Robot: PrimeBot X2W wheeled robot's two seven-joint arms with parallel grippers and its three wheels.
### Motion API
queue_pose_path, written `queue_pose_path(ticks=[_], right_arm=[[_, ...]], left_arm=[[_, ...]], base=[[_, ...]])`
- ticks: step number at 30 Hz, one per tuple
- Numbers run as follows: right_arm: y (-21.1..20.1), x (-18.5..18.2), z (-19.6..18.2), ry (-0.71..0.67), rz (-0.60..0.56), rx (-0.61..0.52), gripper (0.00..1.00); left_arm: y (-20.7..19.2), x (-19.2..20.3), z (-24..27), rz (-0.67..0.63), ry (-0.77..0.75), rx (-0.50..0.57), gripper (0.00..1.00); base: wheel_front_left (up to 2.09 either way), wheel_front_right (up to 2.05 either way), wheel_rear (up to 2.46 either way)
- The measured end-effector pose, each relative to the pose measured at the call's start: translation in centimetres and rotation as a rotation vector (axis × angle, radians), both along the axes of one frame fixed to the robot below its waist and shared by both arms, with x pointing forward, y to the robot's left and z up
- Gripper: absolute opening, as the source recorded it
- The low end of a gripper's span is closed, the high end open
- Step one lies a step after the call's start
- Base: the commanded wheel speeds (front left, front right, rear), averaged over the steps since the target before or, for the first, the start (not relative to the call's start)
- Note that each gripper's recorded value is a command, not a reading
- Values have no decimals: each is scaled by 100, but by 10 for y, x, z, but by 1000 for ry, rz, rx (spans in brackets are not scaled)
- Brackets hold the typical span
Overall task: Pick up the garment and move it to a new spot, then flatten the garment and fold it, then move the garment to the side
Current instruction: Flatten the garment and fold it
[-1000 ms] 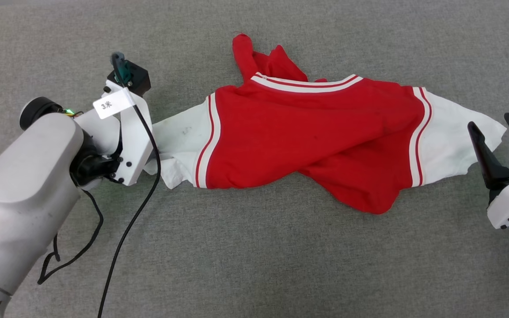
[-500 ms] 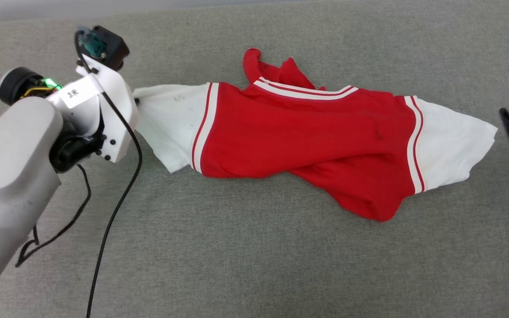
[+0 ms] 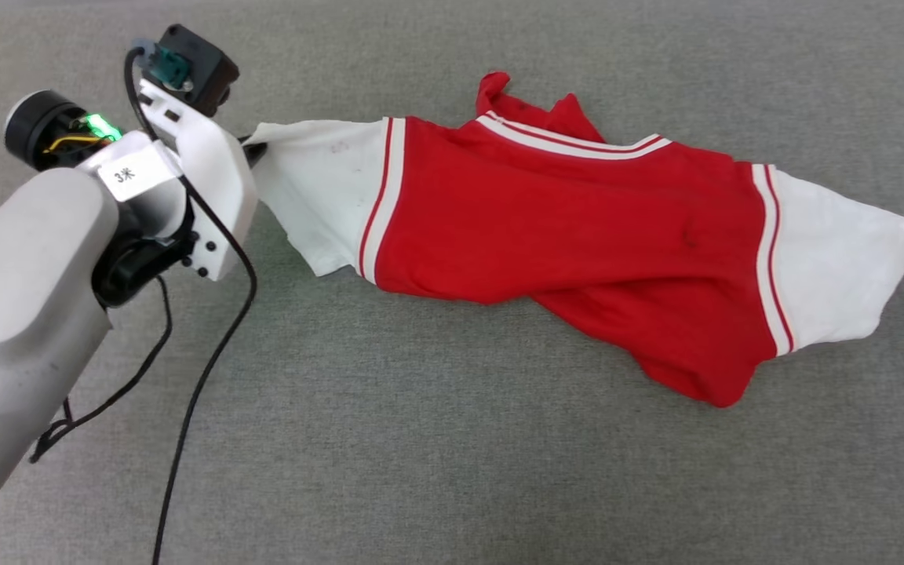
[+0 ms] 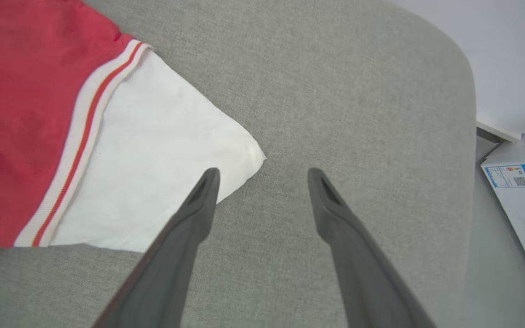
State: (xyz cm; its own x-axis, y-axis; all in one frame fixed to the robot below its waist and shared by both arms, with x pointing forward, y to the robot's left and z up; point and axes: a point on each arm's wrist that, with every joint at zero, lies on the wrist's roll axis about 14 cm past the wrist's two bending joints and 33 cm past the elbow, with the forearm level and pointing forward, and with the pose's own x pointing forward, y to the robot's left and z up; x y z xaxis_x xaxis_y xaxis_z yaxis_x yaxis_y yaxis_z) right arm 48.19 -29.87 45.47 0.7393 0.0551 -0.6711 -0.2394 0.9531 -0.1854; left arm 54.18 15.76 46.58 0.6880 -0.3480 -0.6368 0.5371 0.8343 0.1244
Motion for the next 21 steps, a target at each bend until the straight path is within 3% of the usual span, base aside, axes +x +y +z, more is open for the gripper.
queue_pose_path(ticks=[8, 18, 21], right_arm=[[-1, 12, -42, 209, -43, 13, 100], [17, 20, -93, 316, -85, 109, 100], [17, 17, -101, 345, -78, 92, 100]], left_arm=[[-5, 5, -5, -20, -18, -13, 0], [-4, 10, -21, -24, -2, -14, 0], [-5, 11, -24, -22, 0, -17, 0]], base=[[0, 0, 0], [0, 0, 0], [0, 0, 0]])
